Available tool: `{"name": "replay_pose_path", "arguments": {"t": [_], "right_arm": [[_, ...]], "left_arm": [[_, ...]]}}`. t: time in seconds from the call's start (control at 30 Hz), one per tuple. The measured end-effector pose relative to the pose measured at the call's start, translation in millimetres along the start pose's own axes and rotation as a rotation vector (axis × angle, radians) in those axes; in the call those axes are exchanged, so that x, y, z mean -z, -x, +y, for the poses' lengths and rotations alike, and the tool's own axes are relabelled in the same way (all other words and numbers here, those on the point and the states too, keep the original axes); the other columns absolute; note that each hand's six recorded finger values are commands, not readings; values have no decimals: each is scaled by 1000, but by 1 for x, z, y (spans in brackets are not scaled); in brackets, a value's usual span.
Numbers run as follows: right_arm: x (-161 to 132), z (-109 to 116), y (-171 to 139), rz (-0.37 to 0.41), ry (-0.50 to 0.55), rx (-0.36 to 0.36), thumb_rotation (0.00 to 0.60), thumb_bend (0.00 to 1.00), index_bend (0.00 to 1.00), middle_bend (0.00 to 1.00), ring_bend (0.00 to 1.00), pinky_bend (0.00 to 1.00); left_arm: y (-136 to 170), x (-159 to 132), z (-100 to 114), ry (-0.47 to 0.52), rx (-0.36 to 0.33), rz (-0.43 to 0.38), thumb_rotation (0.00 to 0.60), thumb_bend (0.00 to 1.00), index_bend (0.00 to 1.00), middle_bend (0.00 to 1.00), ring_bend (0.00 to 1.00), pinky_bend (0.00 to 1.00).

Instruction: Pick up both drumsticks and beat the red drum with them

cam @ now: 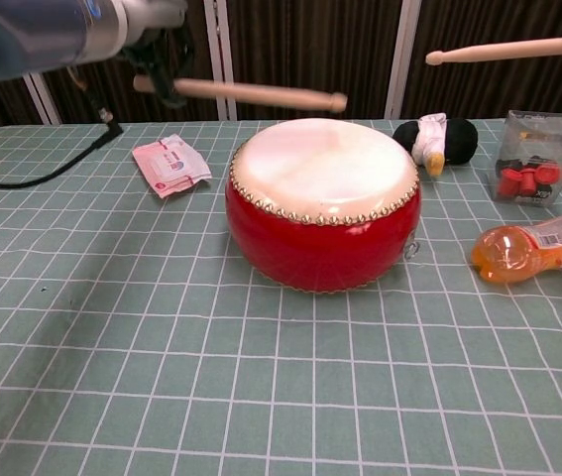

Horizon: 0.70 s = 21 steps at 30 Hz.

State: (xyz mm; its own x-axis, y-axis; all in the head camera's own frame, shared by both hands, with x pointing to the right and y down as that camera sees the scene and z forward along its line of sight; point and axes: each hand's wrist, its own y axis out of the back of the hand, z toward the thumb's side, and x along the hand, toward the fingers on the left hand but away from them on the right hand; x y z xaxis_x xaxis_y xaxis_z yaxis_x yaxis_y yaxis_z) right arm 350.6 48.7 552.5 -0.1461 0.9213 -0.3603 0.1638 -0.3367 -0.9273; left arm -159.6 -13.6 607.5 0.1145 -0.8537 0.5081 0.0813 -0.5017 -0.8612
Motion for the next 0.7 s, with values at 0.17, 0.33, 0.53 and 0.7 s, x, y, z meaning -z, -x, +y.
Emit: {"name": "replay_pose_path", "arguments": {"t": [0.17,0.33,0.53,0.7], "right_arm": [[-12,0,-2,47,119,-22,600,660,1000,1000,1000,954],[-29,-9,-6,106,240,-109,600,661,1000,1000,1000,953],[-51,-22,-9,153,296,-197,600,660,1000,1000,1000,953],[-60,-42,-9,174,204,-246,600,661,1000,1000,1000,953]], "left_arm": [[10,12,44,177,-132,-69,600,584,795,1000,1000,1000],[18,33,61,205,-175,-71,600,583,795,1000,1000,1000],[19,48,70,227,-190,-62,600,584,795,1000,1000,1000],[21,59,70,230,-184,-62,600,584,795,1000,1000,1000]]}}
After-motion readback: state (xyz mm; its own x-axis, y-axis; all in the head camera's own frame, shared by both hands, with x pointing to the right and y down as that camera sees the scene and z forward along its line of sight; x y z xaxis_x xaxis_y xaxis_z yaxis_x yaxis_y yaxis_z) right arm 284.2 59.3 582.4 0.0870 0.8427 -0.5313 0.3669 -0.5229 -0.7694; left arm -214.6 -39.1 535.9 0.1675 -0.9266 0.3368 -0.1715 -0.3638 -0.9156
